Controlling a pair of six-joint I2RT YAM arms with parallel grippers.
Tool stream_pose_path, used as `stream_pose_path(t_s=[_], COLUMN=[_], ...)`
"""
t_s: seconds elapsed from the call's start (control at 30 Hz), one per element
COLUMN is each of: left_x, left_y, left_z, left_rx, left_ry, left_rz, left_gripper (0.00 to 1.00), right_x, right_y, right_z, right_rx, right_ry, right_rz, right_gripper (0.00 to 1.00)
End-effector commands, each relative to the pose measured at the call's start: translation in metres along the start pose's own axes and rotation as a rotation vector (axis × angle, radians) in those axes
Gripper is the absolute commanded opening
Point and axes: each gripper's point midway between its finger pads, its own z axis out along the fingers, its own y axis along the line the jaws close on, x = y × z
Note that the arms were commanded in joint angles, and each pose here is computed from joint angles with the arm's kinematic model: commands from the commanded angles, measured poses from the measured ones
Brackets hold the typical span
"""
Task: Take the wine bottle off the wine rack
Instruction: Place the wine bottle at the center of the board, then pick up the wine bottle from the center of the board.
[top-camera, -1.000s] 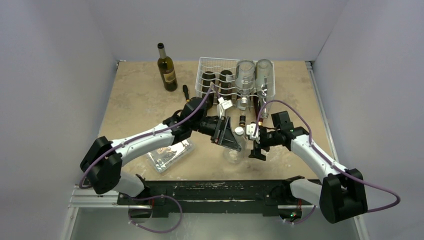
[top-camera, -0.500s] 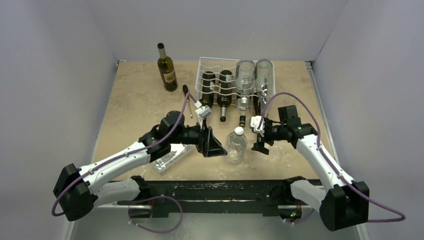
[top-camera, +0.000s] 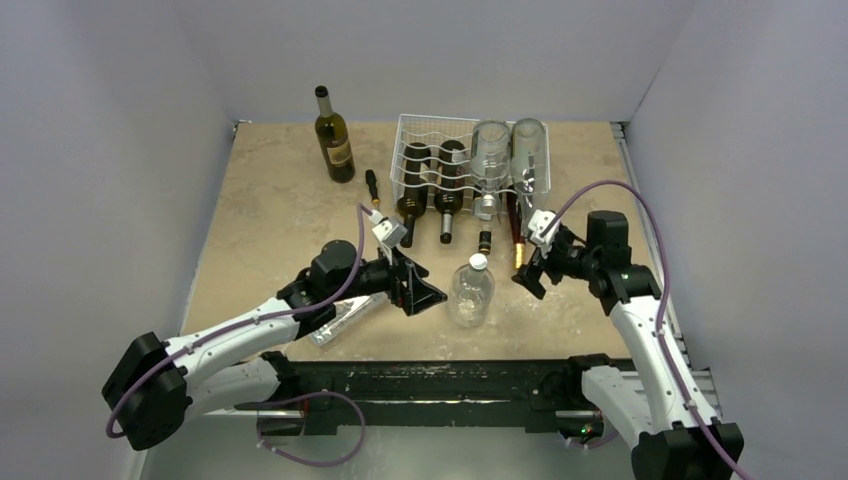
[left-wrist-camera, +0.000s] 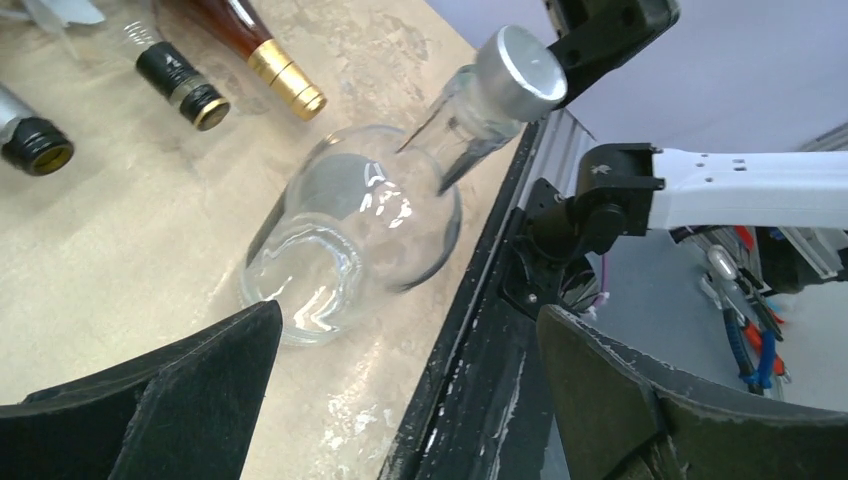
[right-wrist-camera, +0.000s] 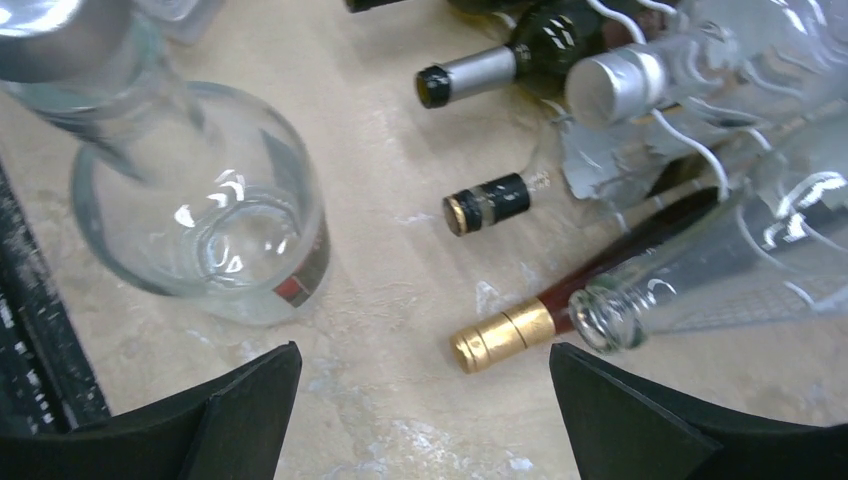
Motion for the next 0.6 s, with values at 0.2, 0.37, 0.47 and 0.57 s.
stream_pose_path(t_s=[0.2, 0.37, 0.47, 0.57], left_x=[-0.009, -0.01, -0.018, -0.028], left_y=[0.002, -0.005, -0.003, -0.007], left_z=[0.008, 0.004, 0.002, 0.007], left_rx=[-0.029, -0.041, -0.058, -0.058], left_ry=[-0.155, -0.27, -0.324, -0.345], left_rz=[0.345, 0.583, 0.65, 0.684], left_gripper=[1.0, 1.0, 1.0, 1.0], right_x=[0.021, 0.033, 0.033, 0.034], right_y=[-0.053, -0.055, -0.055, -0.054], right_z=[-0.009, -0.01, -0.01, -0.01], right_rx=[0.311, 0.325, 0.326, 0.323], right_ry=[0.06, 0.117, 0.114, 0.117], right_rz=[0.094, 0.095, 0.09, 0.087], right_gripper=[0.99, 0.99, 0.99, 0.99])
